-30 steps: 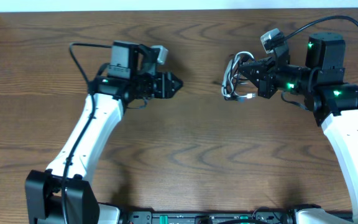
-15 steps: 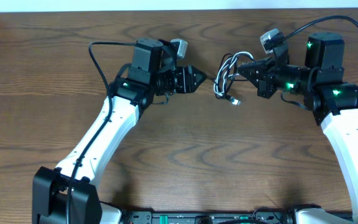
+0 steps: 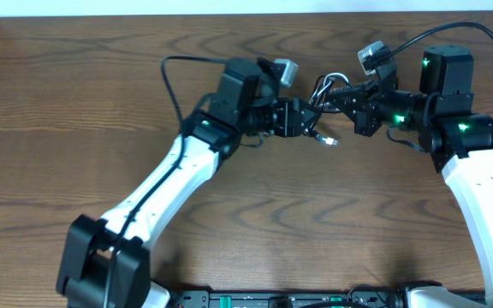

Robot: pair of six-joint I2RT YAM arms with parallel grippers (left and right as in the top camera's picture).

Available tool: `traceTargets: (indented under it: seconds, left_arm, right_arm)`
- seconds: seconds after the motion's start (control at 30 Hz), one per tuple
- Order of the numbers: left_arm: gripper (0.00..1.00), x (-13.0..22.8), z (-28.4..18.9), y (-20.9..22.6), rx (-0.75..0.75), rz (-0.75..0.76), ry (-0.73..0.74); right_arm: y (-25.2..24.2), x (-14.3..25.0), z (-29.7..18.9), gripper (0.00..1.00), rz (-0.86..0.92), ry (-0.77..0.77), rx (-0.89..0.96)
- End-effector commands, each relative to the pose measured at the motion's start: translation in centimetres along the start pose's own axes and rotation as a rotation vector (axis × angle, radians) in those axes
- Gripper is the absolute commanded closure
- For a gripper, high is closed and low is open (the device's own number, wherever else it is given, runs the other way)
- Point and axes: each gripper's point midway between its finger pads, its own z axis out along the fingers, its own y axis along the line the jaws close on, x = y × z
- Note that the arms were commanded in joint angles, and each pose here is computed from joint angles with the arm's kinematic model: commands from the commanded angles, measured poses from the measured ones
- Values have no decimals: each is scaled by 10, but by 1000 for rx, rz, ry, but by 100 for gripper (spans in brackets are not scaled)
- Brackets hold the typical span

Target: Untangle cables

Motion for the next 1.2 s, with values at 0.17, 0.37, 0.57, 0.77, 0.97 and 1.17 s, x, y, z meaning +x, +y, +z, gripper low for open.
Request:
traceTargets:
  seconds: [0.17,0.37,0.57,0.77,0.97,1.17]
  left_arm:
    - [75,21,30,40,-85,-82,54]
    - [93,10,22,55,-131,-89,15]
    - [93,-12,-4,65,-153,-103,-54]
    - [93,-36,-48,74,-200,-127,-139]
    - [93,-39,-88,88,-332,-122,-176]
    - [93,-33,-124,102,-530,-90,-197]
  right_arm:
    - [-3,0,-1,99,3,1,11]
    - [-36,11,-4,99,102,37,205]
    - [-92,31,-27,99,338,47,571]
    - [-128,50,-52,99,441,61,793]
    - [-158,73,-56,99,525,111,858]
    - [-188,105,-55,99,615,194,897]
